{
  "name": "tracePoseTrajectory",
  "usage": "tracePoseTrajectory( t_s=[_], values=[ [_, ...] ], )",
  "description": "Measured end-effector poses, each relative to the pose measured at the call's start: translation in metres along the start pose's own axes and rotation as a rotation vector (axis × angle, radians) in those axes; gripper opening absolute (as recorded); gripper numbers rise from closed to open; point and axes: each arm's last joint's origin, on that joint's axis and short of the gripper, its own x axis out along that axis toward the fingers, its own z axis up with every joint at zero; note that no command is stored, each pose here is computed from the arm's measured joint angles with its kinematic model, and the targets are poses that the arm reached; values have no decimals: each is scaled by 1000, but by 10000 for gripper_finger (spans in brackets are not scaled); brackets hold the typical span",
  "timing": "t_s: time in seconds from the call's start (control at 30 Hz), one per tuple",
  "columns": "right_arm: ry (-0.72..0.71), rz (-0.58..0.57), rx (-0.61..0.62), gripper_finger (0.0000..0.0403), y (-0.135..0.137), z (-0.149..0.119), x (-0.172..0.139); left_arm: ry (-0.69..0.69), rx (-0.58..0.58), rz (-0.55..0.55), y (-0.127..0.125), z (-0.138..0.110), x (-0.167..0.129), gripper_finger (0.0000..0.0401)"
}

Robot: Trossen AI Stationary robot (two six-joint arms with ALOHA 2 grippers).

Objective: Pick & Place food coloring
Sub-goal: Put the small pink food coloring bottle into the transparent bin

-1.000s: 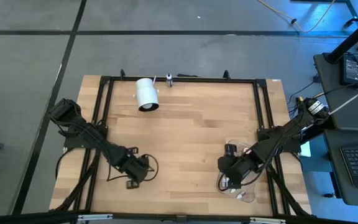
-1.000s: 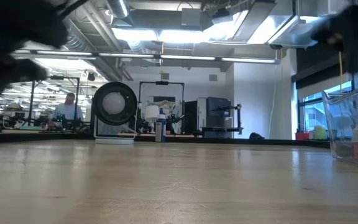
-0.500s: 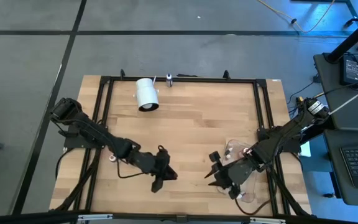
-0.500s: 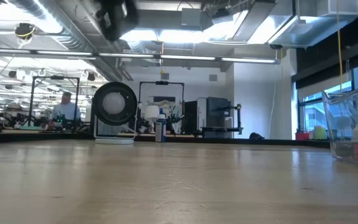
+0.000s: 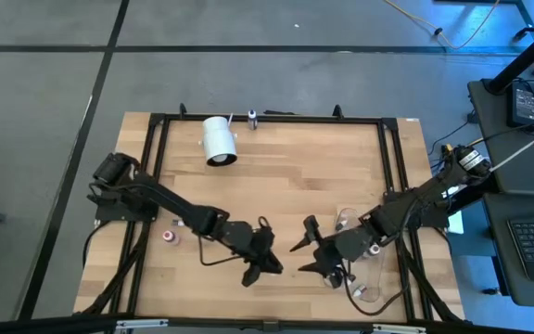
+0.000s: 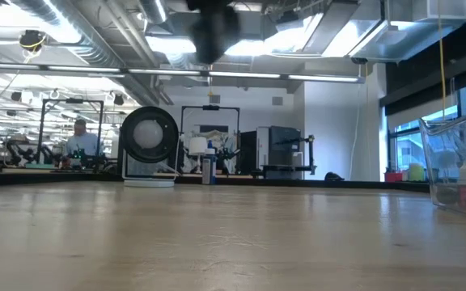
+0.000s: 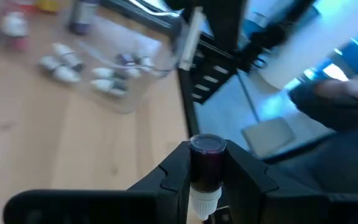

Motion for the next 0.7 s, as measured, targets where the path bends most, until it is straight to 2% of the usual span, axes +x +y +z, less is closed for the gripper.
tracePoseTrajectory(
  t_s=[0.13, 0.23, 0.43, 0.7],
  values=[
    [-19, 91, 5, 247, -2, -1, 1, 26, 42, -77, -3, 10, 13, 73],
    [-33, 117, -4, 242, -2, 0, 2, 26, 63, -104, -4, 17, 20, 73],
    [-65, 164, -72, 231, 2, -1, 13, 4, 71, -93, 1, 26, 24, 73],
    [-51, 175, -77, 216, 4, -4, 17, 0, 67, -82, 6, 29, 23, 76]
  ],
)
